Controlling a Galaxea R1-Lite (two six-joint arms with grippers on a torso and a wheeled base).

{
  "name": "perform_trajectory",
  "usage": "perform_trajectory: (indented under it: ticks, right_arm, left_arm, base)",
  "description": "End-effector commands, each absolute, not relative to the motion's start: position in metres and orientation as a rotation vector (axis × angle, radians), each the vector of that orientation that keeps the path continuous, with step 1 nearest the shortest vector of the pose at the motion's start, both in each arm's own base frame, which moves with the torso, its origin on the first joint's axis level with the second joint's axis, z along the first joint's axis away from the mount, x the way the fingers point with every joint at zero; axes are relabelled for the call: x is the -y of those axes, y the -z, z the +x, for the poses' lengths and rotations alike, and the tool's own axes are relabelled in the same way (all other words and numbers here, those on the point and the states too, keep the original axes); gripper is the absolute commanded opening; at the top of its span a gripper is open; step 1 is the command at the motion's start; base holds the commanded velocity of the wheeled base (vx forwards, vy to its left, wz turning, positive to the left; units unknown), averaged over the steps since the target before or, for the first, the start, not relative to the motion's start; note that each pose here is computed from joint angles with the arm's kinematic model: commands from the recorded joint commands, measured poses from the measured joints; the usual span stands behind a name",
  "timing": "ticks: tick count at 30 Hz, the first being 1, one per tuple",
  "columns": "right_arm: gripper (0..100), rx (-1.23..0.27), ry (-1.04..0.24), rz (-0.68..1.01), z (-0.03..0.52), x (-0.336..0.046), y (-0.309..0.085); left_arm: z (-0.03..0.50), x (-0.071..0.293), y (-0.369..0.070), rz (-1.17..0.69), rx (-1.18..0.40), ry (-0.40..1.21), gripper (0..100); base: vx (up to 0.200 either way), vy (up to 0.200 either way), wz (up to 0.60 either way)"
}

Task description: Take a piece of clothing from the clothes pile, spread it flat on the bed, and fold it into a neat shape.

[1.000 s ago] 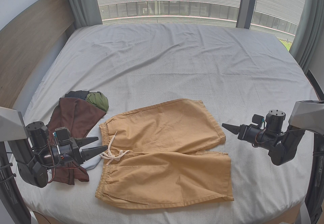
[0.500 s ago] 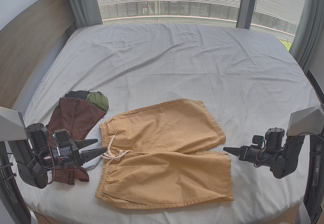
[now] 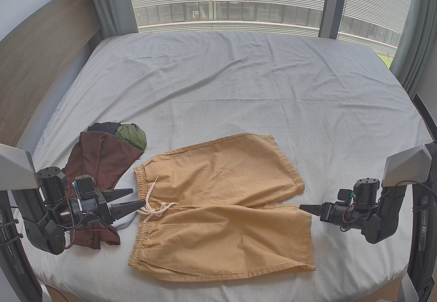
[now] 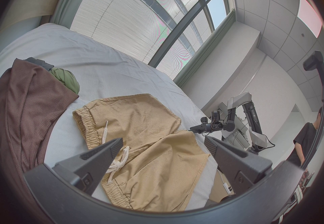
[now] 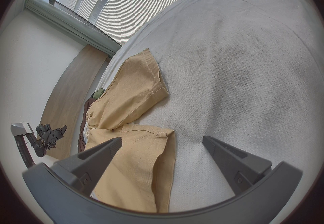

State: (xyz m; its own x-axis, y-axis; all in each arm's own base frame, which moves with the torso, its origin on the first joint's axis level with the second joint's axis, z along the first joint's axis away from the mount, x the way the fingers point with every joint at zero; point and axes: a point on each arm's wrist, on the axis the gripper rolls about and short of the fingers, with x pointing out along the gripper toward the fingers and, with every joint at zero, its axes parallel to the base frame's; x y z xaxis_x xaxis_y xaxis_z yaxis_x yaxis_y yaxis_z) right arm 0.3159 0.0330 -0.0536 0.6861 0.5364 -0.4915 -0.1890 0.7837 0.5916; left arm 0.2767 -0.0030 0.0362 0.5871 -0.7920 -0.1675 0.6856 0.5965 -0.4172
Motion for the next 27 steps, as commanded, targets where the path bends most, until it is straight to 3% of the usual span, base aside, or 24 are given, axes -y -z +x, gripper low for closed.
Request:
perform_trajectory:
  ticks: [1,22,23,27]
  right_arm:
    - [100,-0.721,-0.43,0.535,0.314,-0.035,0.057]
    - [100,-0.706,-0.476,0.549,0.322,-0.053,0.056]
    - [0,-0.706,-0.476,0.549,0.322,-0.053,0.056]
    - [0,-0.703,-0.477,0.549,0.323,-0.053,0.056]
  left_arm:
    - [0.277,0.003,-0.036,-0.328,-0.358,0.878,100]
    - [0.276,0.003,-0.036,-0.328,-0.358,0.879,100]
    - [0.276,0.003,-0.036,-0.328,-0.358,0.878,100]
    - [0.276,0.003,-0.036,-0.327,-0.359,0.879,100]
  base:
    - [0.0,0.0,0.0]
    - [0.0,0.0,0.0]
    - [0.0,0.0,0.0]
    - [0.0,0.0,0.0]
